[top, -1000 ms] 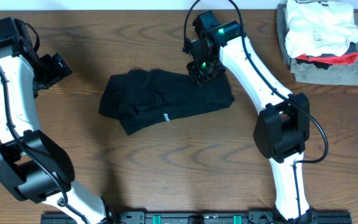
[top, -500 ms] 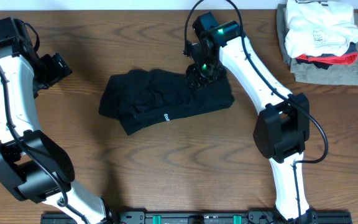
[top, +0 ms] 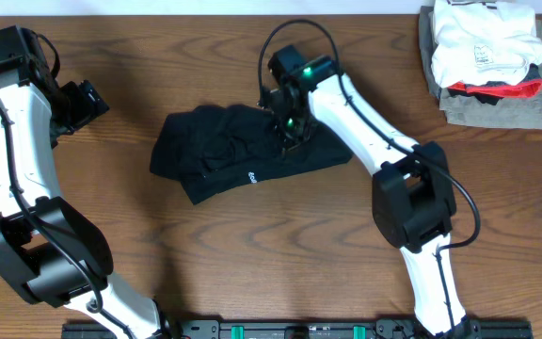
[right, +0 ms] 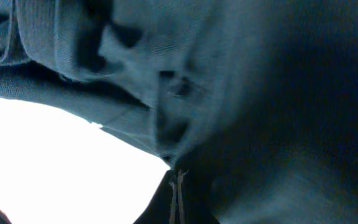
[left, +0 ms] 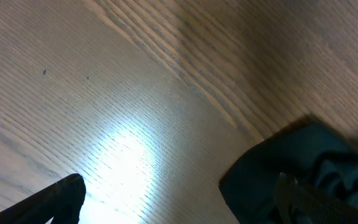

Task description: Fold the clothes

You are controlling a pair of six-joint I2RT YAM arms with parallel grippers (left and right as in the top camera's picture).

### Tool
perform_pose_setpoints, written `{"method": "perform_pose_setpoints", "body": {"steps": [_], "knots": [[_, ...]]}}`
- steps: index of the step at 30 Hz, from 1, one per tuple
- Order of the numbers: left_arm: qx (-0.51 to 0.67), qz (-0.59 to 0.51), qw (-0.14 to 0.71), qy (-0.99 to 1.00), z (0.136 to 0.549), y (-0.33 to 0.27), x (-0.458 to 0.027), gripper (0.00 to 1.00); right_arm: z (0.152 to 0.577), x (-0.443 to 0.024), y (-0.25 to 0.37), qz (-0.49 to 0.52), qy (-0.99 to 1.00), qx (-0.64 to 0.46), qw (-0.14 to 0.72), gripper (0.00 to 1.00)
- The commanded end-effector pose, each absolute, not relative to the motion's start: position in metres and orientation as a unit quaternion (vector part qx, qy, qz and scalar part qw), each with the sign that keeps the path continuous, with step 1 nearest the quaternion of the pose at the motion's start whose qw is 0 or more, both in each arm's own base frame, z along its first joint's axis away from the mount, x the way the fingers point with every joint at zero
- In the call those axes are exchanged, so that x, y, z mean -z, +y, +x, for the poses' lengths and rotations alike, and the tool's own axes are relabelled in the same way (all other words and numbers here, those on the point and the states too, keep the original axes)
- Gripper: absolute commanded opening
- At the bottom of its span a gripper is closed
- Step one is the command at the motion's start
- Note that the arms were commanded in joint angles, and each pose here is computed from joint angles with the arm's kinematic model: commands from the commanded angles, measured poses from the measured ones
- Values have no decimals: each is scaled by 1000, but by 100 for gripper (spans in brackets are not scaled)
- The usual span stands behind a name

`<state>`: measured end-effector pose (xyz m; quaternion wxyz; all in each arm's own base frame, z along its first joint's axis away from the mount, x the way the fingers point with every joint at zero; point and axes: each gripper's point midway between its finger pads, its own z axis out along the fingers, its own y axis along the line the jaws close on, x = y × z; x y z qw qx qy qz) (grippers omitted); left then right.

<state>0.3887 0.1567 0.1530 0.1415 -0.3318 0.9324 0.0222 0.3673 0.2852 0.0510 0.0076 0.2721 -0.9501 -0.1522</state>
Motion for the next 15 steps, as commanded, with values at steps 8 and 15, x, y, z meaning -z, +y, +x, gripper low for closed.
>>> {"method": "perform_pose_setpoints", "body": {"steps": [8, 15], "knots": [[-27, -330, 139, 933, 391, 156, -148, 98, 369, -59, 325, 286, -934, 212, -24, 1], [-17, -300, 140, 943, 399, 136, -147, 98, 421, -120, 315, 268, -930, 229, -106, 3]]}}
